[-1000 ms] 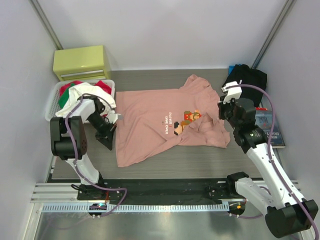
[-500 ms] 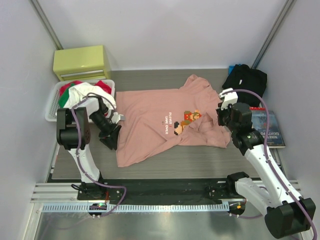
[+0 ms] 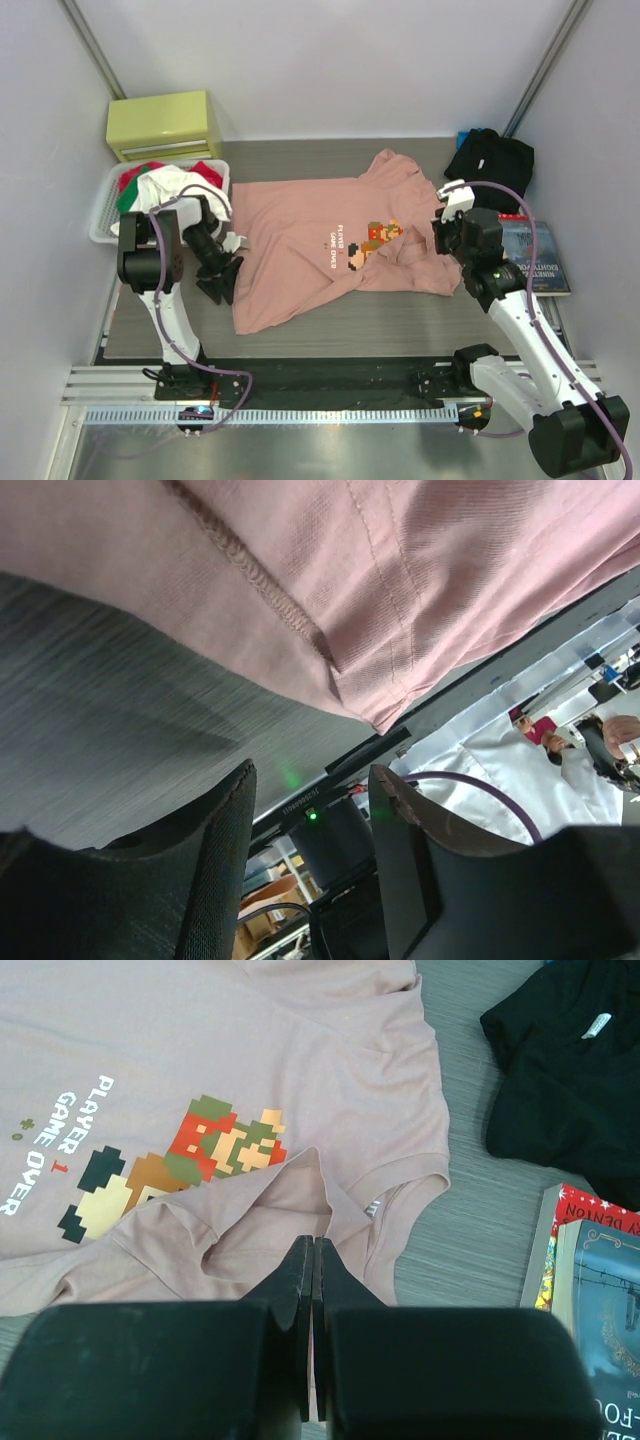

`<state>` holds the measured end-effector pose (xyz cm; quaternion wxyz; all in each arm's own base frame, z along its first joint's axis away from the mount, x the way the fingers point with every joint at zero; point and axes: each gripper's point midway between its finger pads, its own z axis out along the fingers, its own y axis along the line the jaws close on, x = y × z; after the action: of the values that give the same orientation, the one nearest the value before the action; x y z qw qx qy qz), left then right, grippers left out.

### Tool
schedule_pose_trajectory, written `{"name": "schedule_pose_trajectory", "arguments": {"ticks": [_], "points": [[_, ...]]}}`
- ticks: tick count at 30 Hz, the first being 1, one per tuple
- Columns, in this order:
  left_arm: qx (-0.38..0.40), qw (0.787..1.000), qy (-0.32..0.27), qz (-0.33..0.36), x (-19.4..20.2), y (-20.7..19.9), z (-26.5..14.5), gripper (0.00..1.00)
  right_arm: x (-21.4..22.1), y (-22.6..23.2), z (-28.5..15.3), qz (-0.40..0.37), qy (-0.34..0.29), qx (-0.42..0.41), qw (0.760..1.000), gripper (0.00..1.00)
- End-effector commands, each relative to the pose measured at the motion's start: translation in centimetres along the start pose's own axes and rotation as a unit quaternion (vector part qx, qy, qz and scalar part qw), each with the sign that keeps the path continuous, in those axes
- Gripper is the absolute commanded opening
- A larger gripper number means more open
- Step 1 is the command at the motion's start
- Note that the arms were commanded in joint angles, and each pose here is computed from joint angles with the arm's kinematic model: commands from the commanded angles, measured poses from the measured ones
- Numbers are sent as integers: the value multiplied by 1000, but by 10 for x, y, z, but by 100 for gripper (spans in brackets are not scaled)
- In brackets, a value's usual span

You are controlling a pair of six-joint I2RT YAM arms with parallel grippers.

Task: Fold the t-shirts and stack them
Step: Fold the flattened tshirt in 1/3 of the way

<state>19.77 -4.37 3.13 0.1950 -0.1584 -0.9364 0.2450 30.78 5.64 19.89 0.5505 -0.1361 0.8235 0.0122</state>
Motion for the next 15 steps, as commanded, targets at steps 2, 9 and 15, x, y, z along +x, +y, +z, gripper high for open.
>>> {"name": "schedule_pose_trajectory", "arguments": {"ticks": [2,9,15], "points": [[88,993,65,-52,24,-26,9,51,-14,-3,-1,0,-33,3,999,1],[81,996,44,-23,23,-35,8,50,-11,3,2,-3,-29,-15,999,1],[3,999,7,42,20,-40,1,51,-11,4,5,-4,-27,-18,999,1]]}}
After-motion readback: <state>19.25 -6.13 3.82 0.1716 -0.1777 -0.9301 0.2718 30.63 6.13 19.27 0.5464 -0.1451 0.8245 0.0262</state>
